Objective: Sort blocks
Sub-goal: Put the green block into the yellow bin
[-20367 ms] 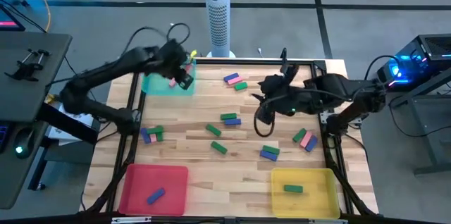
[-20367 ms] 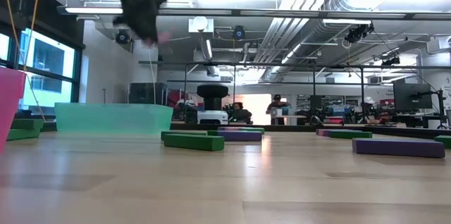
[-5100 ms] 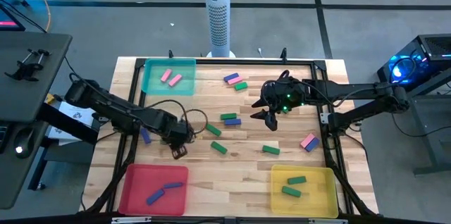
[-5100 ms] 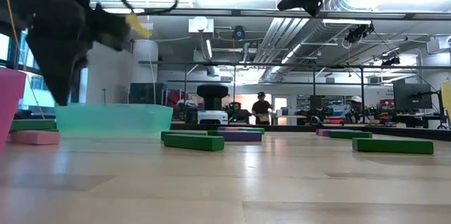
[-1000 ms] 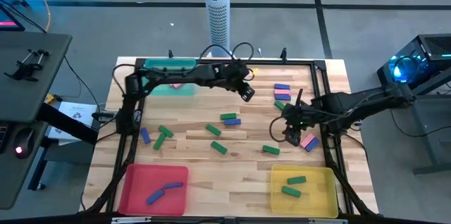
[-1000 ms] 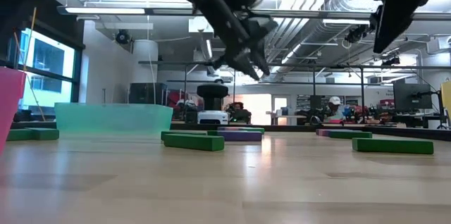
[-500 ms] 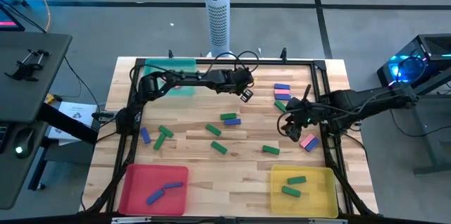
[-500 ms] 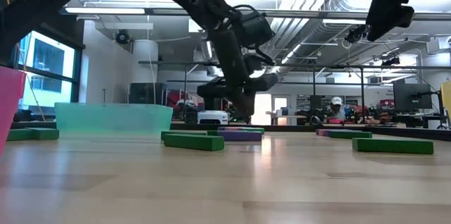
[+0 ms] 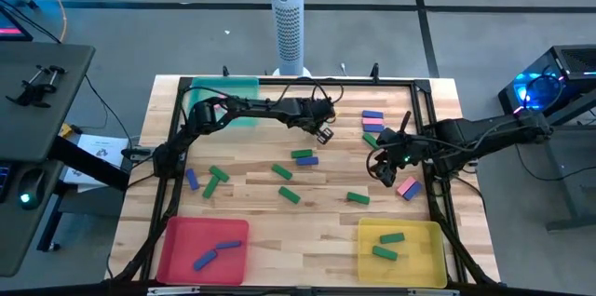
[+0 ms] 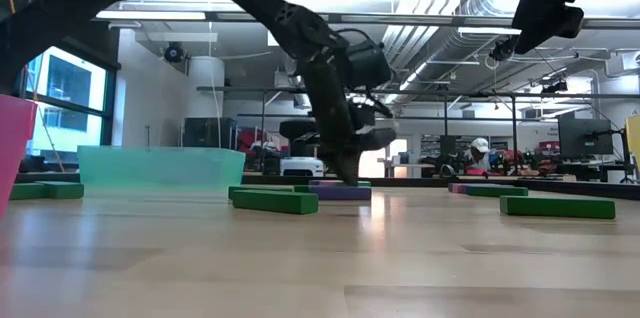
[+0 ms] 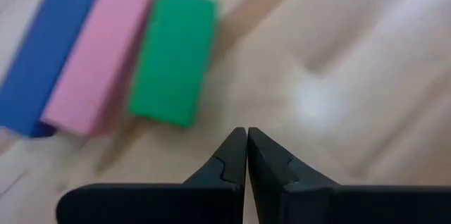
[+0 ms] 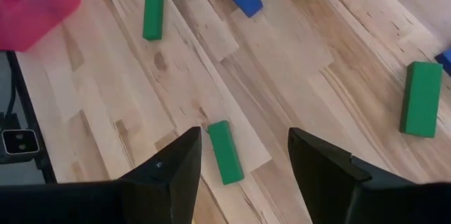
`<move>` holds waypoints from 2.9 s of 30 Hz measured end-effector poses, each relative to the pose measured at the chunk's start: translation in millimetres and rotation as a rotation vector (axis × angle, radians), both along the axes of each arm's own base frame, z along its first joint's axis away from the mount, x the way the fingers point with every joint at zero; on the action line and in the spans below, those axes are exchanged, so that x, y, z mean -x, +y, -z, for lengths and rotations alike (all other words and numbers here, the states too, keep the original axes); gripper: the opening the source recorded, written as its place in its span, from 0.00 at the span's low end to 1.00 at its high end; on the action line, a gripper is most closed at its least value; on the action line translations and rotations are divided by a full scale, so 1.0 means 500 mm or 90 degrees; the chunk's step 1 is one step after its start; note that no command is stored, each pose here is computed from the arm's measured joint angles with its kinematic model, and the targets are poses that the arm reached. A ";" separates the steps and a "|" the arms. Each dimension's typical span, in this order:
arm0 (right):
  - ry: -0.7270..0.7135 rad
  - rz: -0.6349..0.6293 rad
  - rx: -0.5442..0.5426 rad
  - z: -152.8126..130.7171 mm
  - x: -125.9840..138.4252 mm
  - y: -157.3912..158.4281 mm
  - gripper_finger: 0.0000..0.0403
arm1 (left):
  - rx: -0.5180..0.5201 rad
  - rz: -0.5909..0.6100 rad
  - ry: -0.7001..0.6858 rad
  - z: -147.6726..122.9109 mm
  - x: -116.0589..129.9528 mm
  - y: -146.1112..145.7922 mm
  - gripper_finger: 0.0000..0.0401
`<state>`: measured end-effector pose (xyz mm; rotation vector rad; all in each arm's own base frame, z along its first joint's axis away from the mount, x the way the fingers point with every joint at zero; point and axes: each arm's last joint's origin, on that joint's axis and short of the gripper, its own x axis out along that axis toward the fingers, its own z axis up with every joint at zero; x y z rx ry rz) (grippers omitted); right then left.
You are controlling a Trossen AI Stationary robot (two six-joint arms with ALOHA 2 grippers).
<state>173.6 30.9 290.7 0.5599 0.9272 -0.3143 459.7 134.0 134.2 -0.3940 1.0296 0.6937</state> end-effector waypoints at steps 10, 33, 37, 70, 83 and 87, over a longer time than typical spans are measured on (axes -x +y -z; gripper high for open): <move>-0.011 0.001 0.004 -0.002 -0.003 0.000 0.48 | -0.001 0.082 -0.054 -0.078 -0.025 -0.138 0.00; -0.007 -0.011 -0.022 -0.002 -0.002 0.002 0.48 | -0.076 -0.078 -0.001 0.024 -0.013 0.003 0.00; -0.007 -0.014 -0.018 -0.002 -0.002 0.002 0.48 | -0.053 -0.023 0.007 0.028 -0.022 -0.043 0.00; 0.267 0.057 0.051 0.110 -0.058 -0.206 0.48 | -0.183 0.065 -0.288 -0.505 0.182 -0.269 0.00; 0.462 -0.006 0.031 0.221 -0.098 -0.237 0.48 | -0.145 0.050 -0.189 -0.473 0.214 -0.333 0.00; 0.458 -0.025 0.032 0.240 -0.108 -0.253 0.48 | -0.161 0.047 -0.180 -0.471 0.218 -0.341 0.00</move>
